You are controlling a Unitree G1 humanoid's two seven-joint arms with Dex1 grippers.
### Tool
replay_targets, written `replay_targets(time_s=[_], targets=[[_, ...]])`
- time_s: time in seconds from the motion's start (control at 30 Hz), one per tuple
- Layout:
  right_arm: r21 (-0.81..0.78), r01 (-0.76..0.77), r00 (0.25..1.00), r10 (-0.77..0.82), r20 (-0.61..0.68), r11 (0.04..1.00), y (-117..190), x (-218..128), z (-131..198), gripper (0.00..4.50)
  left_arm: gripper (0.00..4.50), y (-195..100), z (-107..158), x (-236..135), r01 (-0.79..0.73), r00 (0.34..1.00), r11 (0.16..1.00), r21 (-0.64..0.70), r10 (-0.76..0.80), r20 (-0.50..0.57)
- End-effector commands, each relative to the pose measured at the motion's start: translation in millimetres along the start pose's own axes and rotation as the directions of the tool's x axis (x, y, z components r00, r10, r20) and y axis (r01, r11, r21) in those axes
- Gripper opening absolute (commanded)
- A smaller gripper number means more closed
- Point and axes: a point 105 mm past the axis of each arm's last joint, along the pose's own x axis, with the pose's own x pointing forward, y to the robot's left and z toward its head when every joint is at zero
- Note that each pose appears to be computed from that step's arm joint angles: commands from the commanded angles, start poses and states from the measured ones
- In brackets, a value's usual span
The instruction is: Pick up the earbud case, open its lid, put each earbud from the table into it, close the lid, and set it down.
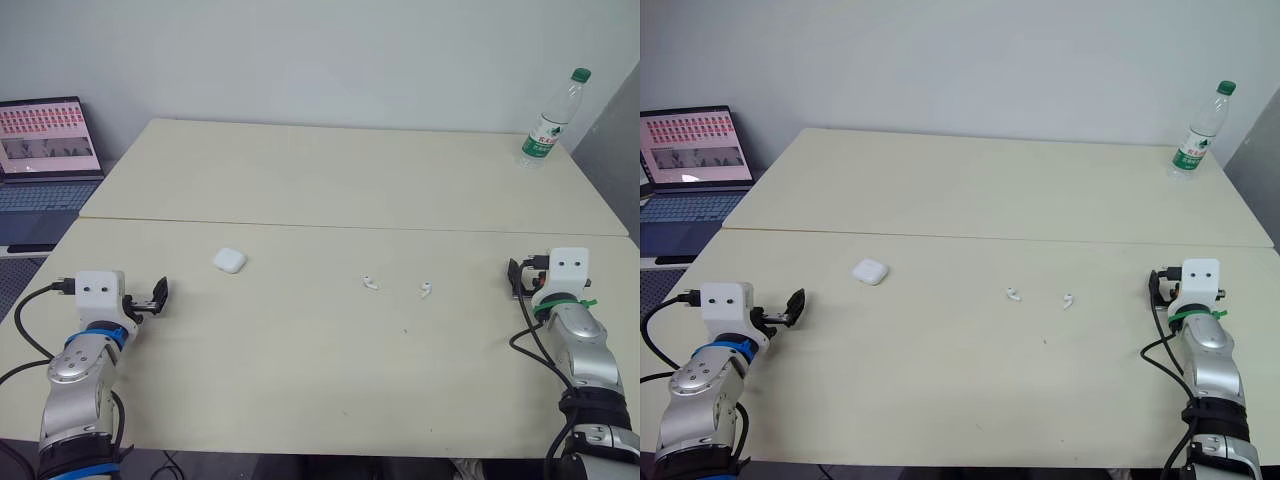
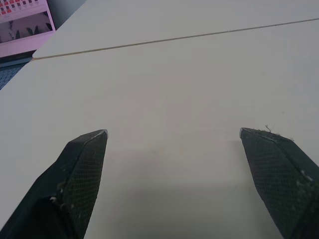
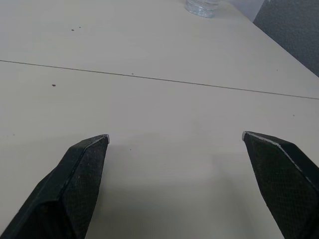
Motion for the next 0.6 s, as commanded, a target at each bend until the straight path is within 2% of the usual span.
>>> replay_targets(time_s=[0.03,0.6], targets=[[-0.006,0.034,0.998,-0.033,0.061,0.999,-11.2,1.6,18.0,4.5,4.46,5.2,15.4,-1.1,-0.004,0.999,1.0,0.023,0.003,0.043],[-0.007,0.022,0.998,-0.022,0.061,1.0,-7.3,1.4,17.5,4.5,4.46,3.4,27.4,-6.9,0.036,0.996,0.999,-0.027,-0.034,0.081]])
